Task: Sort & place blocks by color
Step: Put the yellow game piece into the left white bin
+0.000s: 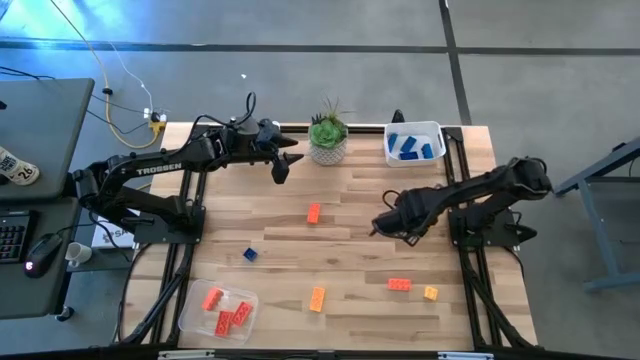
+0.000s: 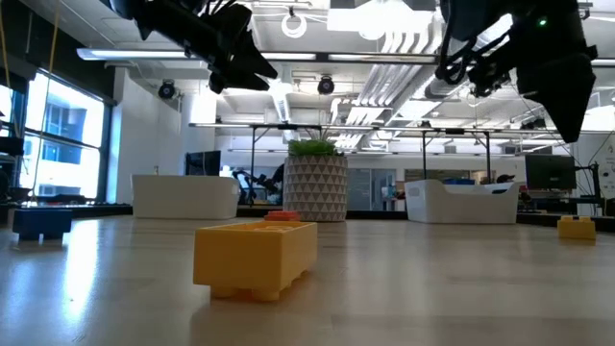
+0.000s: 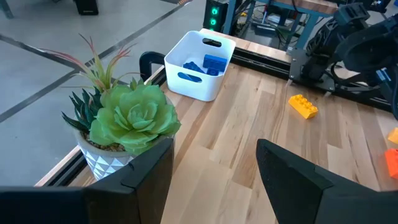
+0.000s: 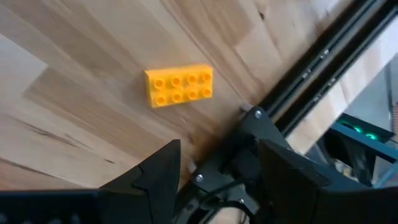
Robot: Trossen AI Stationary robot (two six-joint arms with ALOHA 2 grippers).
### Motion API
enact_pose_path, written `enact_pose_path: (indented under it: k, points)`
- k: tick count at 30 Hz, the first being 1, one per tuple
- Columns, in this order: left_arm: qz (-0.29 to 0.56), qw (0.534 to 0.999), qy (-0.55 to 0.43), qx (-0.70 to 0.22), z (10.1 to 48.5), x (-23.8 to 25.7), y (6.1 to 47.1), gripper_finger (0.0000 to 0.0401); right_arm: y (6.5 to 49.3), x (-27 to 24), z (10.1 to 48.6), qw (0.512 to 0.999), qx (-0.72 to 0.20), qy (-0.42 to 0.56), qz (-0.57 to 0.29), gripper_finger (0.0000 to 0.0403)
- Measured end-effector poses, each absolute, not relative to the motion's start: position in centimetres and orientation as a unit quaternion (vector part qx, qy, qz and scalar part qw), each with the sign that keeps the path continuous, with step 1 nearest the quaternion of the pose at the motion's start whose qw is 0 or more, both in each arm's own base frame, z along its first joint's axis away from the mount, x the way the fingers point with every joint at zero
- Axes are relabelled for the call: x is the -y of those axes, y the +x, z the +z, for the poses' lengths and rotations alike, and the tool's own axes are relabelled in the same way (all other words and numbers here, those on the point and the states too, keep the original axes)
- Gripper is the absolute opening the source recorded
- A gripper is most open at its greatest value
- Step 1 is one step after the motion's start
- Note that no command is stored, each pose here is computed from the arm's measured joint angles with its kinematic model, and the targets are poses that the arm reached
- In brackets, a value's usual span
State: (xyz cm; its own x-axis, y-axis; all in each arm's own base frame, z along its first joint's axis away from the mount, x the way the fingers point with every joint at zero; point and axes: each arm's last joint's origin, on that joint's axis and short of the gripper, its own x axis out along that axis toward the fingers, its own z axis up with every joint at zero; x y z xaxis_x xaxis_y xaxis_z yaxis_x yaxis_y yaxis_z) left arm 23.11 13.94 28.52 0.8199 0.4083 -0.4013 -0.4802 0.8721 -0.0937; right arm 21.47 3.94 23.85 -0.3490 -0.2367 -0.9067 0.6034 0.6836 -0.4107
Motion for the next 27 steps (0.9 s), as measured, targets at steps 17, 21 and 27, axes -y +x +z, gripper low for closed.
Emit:
enact_pose_path:
  k: [17,21,27]
  points:
    - [0.231,0.951,-0.082,-0.189,28.6,-13.9,23.1,0.0216,14.6,-4.1,23.4,0.550,-0.622,0.354,-0.431,0.0202]
    - [0.232,0.951,-0.082,-0.188,28.6,-13.9,23.1,0.0216,14.0,-3.7,23.3,0.515,-0.512,0.462,-0.509,0.0202]
    - [0.231,0.951,-0.082,-0.188,28.6,-13.9,23.1,0.0216,14.0,-3.4,22.9,0.464,-0.369,0.549,-0.589,0.0202]
